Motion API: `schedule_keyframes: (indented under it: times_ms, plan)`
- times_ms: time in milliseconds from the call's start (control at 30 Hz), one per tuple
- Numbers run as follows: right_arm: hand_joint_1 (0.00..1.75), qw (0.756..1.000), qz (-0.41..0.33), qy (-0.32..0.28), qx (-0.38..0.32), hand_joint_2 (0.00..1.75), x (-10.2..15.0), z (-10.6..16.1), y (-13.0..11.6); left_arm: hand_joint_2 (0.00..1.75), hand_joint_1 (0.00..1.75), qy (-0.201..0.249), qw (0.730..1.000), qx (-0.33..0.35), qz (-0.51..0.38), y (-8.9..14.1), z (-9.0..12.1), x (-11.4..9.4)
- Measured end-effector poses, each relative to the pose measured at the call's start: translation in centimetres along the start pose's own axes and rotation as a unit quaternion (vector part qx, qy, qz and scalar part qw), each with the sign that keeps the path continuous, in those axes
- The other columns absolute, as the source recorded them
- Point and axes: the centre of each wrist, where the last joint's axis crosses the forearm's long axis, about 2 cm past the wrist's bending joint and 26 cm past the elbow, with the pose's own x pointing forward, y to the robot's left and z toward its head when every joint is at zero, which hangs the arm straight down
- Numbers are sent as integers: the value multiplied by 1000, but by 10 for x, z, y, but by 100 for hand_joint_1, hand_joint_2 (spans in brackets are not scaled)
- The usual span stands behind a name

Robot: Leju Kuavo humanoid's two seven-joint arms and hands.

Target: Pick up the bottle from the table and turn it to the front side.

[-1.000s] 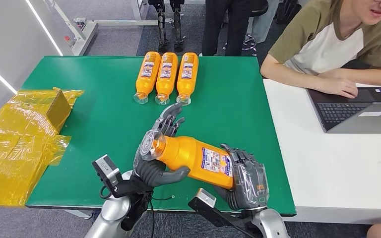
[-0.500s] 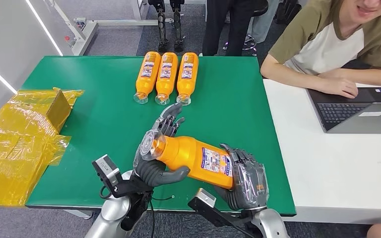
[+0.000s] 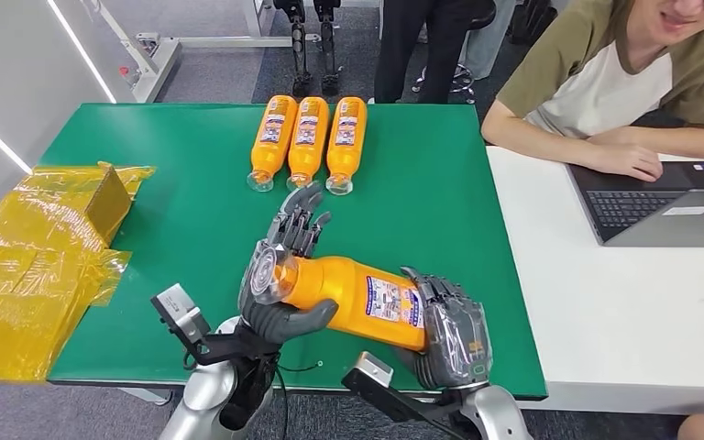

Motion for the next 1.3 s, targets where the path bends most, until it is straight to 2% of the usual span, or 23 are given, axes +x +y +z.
schedule_keyframes:
  times_ms: [133,300,433,500,600,733,1300]
  plan:
    - [175,1000,-2,-1,0,175,3,0,0,175,170,-11,1000,7,1,-1,0,3]
    - [175,1000,-3,0,1,175,2,1,1,175,175,-29,999,15,-4,1,-3,9]
    - [175,1000,-4,0,2,175,2,1,1,175,0,-35,999,17,-6,2,-4,11]
    - [175,1000,-5,-2,1,175,2,1,1,175,0,-35,999,20,-6,2,-4,12]
    - [175,1000,-6,-4,1,175,2,2,1,175,3,-35,999,23,-6,2,-4,12]
    - [175,1000,-7,-5,1,175,2,2,1,175,175,-36,999,23,-7,3,-4,13]
    - [175,1000,-14,-6,0,175,4,0,1,175,175,-39,999,28,-12,4,0,14]
